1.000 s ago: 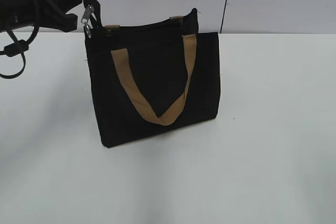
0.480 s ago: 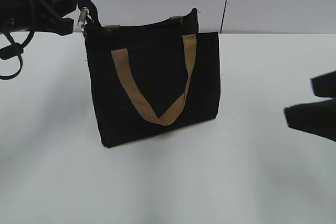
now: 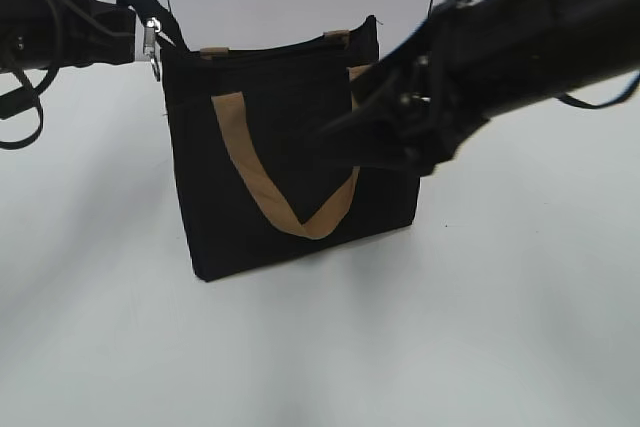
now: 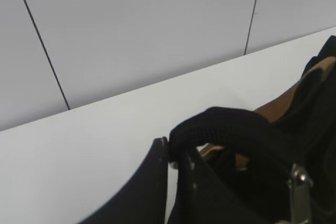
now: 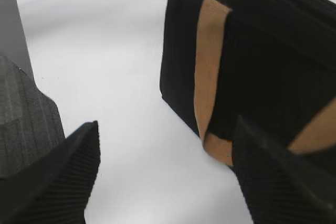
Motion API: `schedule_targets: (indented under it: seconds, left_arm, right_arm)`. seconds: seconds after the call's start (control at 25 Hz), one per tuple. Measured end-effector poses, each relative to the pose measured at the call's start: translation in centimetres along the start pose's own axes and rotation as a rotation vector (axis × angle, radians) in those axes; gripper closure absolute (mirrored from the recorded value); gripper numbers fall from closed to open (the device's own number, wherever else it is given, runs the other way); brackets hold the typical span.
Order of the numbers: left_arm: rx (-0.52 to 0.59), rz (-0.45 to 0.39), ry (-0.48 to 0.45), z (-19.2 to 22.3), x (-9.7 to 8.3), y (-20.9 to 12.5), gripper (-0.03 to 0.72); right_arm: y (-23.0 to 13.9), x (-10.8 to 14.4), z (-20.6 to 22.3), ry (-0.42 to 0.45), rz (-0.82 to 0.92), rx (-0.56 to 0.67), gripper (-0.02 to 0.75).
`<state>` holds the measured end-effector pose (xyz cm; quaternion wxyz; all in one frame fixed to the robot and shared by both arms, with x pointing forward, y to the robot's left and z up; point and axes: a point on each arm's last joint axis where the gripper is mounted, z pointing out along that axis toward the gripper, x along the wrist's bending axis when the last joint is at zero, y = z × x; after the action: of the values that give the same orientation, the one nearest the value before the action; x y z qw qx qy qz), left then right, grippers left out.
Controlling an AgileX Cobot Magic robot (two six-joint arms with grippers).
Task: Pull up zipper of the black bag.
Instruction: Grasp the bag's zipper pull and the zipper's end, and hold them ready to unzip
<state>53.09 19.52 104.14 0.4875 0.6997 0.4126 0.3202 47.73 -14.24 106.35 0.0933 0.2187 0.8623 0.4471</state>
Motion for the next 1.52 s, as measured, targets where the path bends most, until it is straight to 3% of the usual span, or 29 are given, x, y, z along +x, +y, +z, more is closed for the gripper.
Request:
schedule_targets:
  seconds: [0.24,0.36,0.6,0.92,1.52]
  left_arm:
    - [0.033,-0.077,0.018,0.0,0.2,-0.3,0.678]
    - [0.045,-0.141,0.026,0.0,0.2,-0.4,0.678]
    - [0.046,-0.24,0.03,0.0,0.2,-0.4,0.678]
    - [-0.009,-0.337,-0.005,0.0,0.0,0.1,0.678]
    - [-0.126,-0.344,-0.113,-0.1,-0.8,1.3,0.678]
  right_arm:
    - [2.9,-0.7,6.1,0.101,-0.01,0.002,0.15]
    - [3.6,-1.4,8.4,0.122,0.025,-0.011,0.199]
    - [4.8,-2.6,10.2,0.117,-0.005,-0.103,0.333]
    - [4.6,-2.8,11.8,0.167,-0.025,-0.194,0.353]
    - [4.5,-3.5,13.1,0.153,0.026,-0.287,0.356]
